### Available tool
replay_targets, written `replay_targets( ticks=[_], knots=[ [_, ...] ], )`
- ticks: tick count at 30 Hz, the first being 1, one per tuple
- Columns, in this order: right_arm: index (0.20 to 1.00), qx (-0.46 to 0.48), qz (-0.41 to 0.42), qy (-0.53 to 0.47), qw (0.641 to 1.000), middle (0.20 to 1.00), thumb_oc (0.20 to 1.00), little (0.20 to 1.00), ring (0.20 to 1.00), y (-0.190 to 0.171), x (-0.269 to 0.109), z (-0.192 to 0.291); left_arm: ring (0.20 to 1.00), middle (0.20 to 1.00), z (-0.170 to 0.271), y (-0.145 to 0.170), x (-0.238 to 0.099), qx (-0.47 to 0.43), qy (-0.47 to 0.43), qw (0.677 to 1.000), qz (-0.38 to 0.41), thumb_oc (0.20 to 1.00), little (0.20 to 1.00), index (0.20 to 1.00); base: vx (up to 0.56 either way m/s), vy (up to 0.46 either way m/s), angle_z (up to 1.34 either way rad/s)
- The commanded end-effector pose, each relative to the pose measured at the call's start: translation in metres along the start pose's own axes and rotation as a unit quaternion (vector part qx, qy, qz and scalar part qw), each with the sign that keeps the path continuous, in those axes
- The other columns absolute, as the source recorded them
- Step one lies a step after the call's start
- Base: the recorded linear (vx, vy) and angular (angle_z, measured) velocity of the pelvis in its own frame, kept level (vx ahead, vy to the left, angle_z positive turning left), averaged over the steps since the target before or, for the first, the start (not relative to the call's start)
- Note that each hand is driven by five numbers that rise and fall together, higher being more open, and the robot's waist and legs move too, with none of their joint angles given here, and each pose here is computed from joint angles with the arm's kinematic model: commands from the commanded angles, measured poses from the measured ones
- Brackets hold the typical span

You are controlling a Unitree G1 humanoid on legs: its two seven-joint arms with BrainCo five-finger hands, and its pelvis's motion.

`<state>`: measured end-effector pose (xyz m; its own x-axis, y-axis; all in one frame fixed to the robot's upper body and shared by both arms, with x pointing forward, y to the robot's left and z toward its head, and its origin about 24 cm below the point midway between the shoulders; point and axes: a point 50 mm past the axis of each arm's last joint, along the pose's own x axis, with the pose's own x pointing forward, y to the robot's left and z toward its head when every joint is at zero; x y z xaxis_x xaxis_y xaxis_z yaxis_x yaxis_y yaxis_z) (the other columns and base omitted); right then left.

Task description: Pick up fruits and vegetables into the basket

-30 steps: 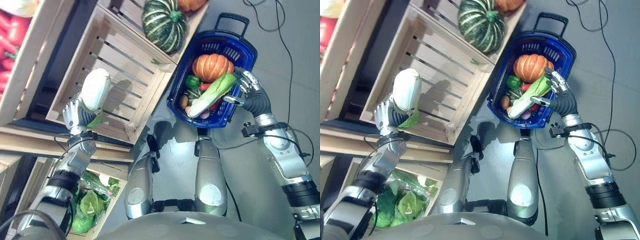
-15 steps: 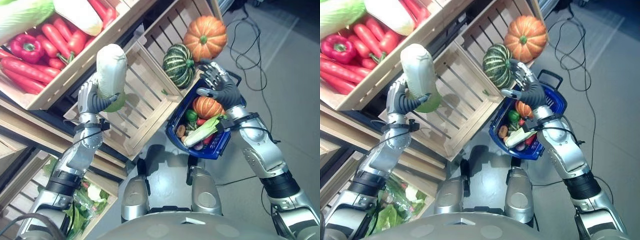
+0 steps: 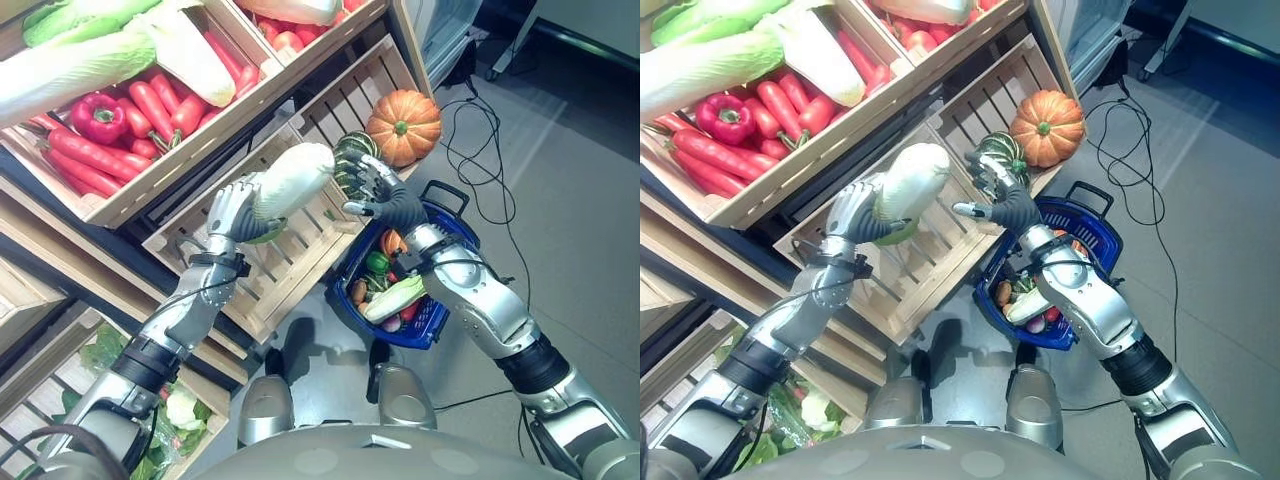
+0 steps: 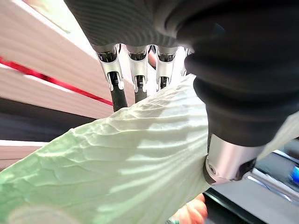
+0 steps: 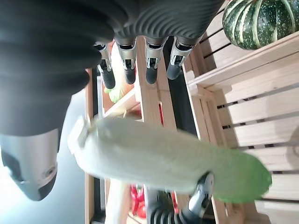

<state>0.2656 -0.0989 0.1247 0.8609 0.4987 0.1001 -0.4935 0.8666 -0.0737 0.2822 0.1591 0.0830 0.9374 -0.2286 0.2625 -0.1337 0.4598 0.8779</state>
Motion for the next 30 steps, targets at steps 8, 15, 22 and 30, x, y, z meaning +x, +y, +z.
replay_targets(
  ticks=[8,15,22,30],
  knots=[
    [1.0,0.059,0.068,-0.044,0.995,1.0,1.0,1.0,1.0,0.034,0.013,0.018,0.2,0.2,0.038,0.006,0.016,0.029,-0.117,0.993,0.002,0.2,0.2,0.2,0.01,0.006,0.0],
    [1.0,0.082,0.083,-0.032,0.993,1.0,1.0,1.0,1.0,0.047,0.017,0.012,0.2,0.2,0.048,-0.003,0.019,0.022,-0.123,0.992,-0.012,0.2,0.2,0.2,0.0,0.0,0.0],
    [1.0,0.105,0.091,-0.019,0.99,1.0,1.0,1.0,1.0,0.058,0.02,0.004,0.2,0.2,0.062,-0.008,0.023,0.033,-0.136,0.99,-0.017,0.2,0.2,0.2,0.0,0.0,0.0],
    [0.2,0.12,0.088,-0.026,0.988,0.2,0.2,0.2,0.2,0.063,0.024,0.001,0.2,0.2,0.074,-0.015,0.024,0.049,-0.147,0.988,-0.03,0.2,0.2,0.2,0.0,0.0,0.0]
  ],
)
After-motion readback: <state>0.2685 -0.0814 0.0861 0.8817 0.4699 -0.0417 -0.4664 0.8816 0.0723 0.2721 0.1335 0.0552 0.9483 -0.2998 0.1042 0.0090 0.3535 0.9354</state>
